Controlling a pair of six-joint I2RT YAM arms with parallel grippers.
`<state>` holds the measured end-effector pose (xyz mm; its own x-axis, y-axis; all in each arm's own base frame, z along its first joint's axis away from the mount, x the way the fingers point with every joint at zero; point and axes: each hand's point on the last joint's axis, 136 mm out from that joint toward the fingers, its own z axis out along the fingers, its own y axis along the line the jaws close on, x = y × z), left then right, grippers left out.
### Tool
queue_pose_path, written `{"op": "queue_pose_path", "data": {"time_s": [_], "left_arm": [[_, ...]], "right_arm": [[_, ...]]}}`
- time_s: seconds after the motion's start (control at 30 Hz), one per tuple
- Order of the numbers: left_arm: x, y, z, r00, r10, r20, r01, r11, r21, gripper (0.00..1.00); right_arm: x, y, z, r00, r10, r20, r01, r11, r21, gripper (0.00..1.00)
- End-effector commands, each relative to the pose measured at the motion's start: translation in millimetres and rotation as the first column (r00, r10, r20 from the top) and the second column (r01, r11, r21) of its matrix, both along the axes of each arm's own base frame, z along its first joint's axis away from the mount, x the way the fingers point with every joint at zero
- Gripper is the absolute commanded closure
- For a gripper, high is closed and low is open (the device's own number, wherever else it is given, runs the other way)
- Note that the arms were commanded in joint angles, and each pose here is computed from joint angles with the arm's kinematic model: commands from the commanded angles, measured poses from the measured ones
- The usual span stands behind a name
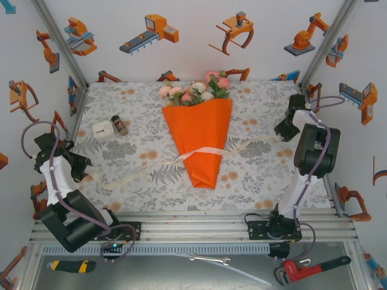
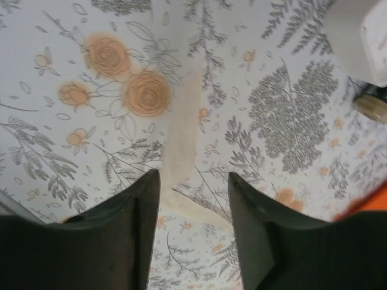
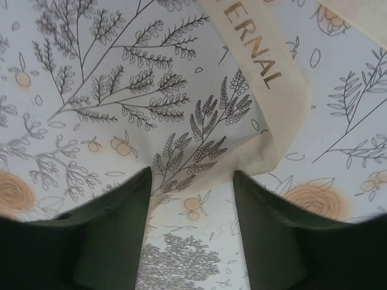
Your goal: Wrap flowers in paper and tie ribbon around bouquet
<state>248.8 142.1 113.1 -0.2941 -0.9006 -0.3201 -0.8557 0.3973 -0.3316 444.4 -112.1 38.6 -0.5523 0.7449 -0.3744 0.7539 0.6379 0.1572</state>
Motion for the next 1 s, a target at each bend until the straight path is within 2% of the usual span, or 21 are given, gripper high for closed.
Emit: {"op": "queue_pose_path", "data": {"time_s": [0.0, 0.07, 0.17, 0.23, 0.27, 0.33, 0.4, 0.43, 0.47, 0.5, 0.57, 0.63, 0.67, 0.73, 0.83, 0.9, 0.93, 0.97], "left_arm": [[20.0, -10.0, 34.7, 0.99, -0.026, 0.14, 0.027, 1.0, -0.002, 0.38], [25.2, -25.5, 52.3, 0.979, -0.084, 0.186, 0.079, 0.996, 0.035, 0.31], [37.8, -66.4, 77.7, 0.94, -0.242, 0.241, 0.22, 0.968, 0.117, 0.24], [54.3, -113.2, 93.4, 0.845, -0.454, 0.283, 0.417, 0.89, 0.184, 0.22], [61.0, -143.2, 99.6, 0.764, -0.576, 0.292, 0.532, 0.817, 0.22, 0.22], [66.9, -195.3, 105.5, 0.589, -0.763, 0.267, 0.706, 0.646, 0.29, 0.22], [66.3, -238.0, 104.8, 0.401, -0.897, 0.184, 0.821, 0.441, 0.363, 0.22], [63.4, -257.9, 101.3, 0.291, -0.949, 0.123, 0.864, 0.316, 0.393, 0.22], [59.7, -276.1, 97.4, 0.182, -0.981, 0.063, 0.891, 0.192, 0.412, 0.22], [55.8, -290.3, 92.2, 0.089, -0.996, 0.018, 0.905, 0.088, 0.416, 0.21], [47.3, -318.5, 76.3, -0.096, -0.992, -0.081, 0.902, -0.121, 0.414, 0.21], [37.0, -341.6, 57.7, -0.246, -0.955, -0.164, 0.873, -0.292, 0.39, 0.21], [32.8, -352.0, 46.2, -0.312, -0.927, -0.21, 0.851, -0.371, 0.372, 0.21], [27.3, -366.2, 24.1, -0.405, -0.872, -0.274, 0.81, -0.482, 0.335, 0.21], [26.0, -379.7, -5.4, -0.48, -0.83, -0.285, 0.787, -0.551, 0.278, 0.21], [27.4, -380.7, -23.4, -0.494, -0.815, -0.302, 0.791, -0.566, 0.232, 0.22], [29.1, -378.0, -31.3, -0.492, -0.804, -0.333, 0.793, -0.572, 0.209, 0.22], [32.0, -374.8, -38.0, -0.483, -0.796, -0.365, 0.797, -0.572, 0.195, 0.23]], "right_arm": [[-1.2, -7.9, 14.6, 0.999, -0.027, 0.037, 0.027, 1.0, 0.003, 1.0], [-7.8, -18.5, 42.7, 0.994, -0.052, 0.094, 0.057, 0.997, -0.045, 1.0], [-30.8, -41.2, 90.4, 0.972, -0.136, 0.19, 0.163, 0.978, -0.134, 1.0], [-47.5, -49.6, 114.2, 0.956, -0.161, 0.245, 0.208, 0.962, -0.178, 1.0], [-52.5, -49.9, 122.7, 0.953, -0.148, 0.265, 0.204, 0.959, -0.198, 0.94], [-52.8, -38.9, 134.7, 0.947, -0.077, 0.313, 0.142, 0.971, -0.192, 0.62], [-42.4, -14.5, 140.5, 0.937, 0.064, 0.343, -0.011, 0.988, -0.155, 0.32], [-36.5, 3.6, 146.0, 0.92, 0.163, 0.356, -0.125, 0.984, -0.129, 0.27], [-29.9, 26.4, 151.9, 0.884, 0.27, 0.383, -0.253, 0.963, -0.096, 0.27], [-25.5, 48.0, 155.6, 0.841, 0.354, 0.409, -0.354, 0.932, -0.079, 0.27], [-18.3, 104.3, 157.1, 0.697, 0.558, 0.45, -0.581, 0.808, -0.102, 0.31], [-20.6, 147.8, 141.3, 0.579, 0.733, 0.358, -0.726, 0.663, -0.184, 0.32], [-25.0, 169.7, 130.4, 0.504, 0.814, 0.287, -0.794, 0.568, -0.218, 0.32], [-34.8, 203.0, 112.2, 0.382, 0.904, 0.192, -0.88, 0.419, -0.222, 0.32], [-48.5, 234.8, 90.6, 0.276, 0.952, 0.131, -0.943, 0.295, -0.156, 0.32], [-62.3, 252.1, 77.6, 0.207, 0.97, 0.125, -0.973, 0.217, -0.074, 0.32], [-72.3, 261.1, 70.2, 0.157, 0.98, 0.12, -0.987, 0.161, -0.023, 0.32], [-78.5, 264.9, 63.7, 0.13, 0.987, 0.098, -0.991, 0.13, 0.011, 0.32]]}}
